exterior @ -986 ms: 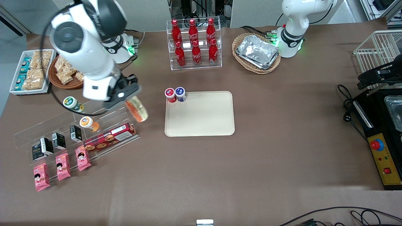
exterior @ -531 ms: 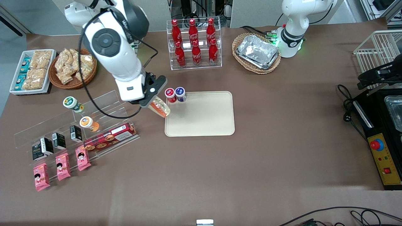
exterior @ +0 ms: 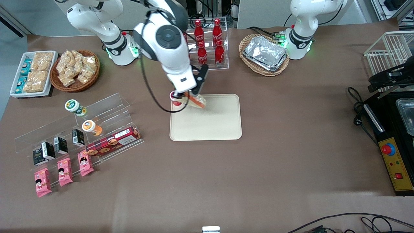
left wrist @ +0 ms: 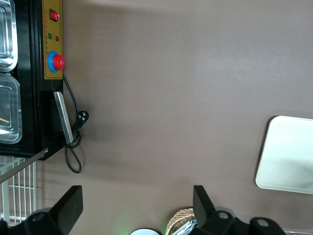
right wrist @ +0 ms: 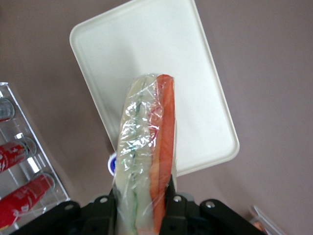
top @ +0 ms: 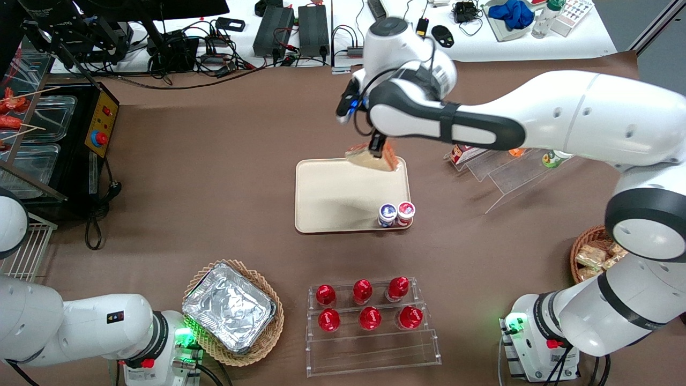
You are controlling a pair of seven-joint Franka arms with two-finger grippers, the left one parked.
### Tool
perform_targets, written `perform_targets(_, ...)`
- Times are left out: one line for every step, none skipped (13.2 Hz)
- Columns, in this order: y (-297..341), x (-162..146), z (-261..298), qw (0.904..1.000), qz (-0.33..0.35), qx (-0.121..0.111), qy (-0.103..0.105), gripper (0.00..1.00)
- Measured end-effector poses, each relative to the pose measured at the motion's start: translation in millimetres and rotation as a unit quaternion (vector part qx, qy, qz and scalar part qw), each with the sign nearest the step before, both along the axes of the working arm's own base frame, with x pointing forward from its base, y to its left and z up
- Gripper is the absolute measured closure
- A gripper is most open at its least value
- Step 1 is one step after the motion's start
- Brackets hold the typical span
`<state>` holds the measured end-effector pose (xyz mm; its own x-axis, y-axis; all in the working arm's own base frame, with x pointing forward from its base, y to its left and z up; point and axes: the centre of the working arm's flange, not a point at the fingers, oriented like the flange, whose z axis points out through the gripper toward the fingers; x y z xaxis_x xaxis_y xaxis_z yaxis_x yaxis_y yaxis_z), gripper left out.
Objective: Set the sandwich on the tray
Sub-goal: 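Carry the sandwich over the cream tray with the right gripper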
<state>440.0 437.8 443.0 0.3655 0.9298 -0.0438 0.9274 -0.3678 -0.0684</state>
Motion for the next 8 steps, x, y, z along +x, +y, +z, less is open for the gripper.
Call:
perform_targets(9.3,-1.3,-12.2,1.0,0.007,0.004,0.0,0.65)
perform_targets(15.1,0.5,-24.8,0.9999,0.011,0.006,-0.001,0.65)
perform_targets(19.7,3.6,-38.9,0.9998,0.018,0.004,-0.005,0.65)
perform_targets(24.7,6.1,-53.8,0.9995,0.029,-0.002,-0.014,0.65)
perform_targets(30.9,6.5,-68.7,0.9988,0.043,-0.009,-0.022,0.65)
perform_targets(37.5,6.5,-81.0,0.9979,0.056,-0.015,-0.028,0.65)
perform_targets(42.4,7.9,-90.7,0.9973,0.064,-0.019,-0.032,0.65)
perform_targets(45.9,12.1,-97.2,0.9967,0.069,-0.02,-0.038,0.65)
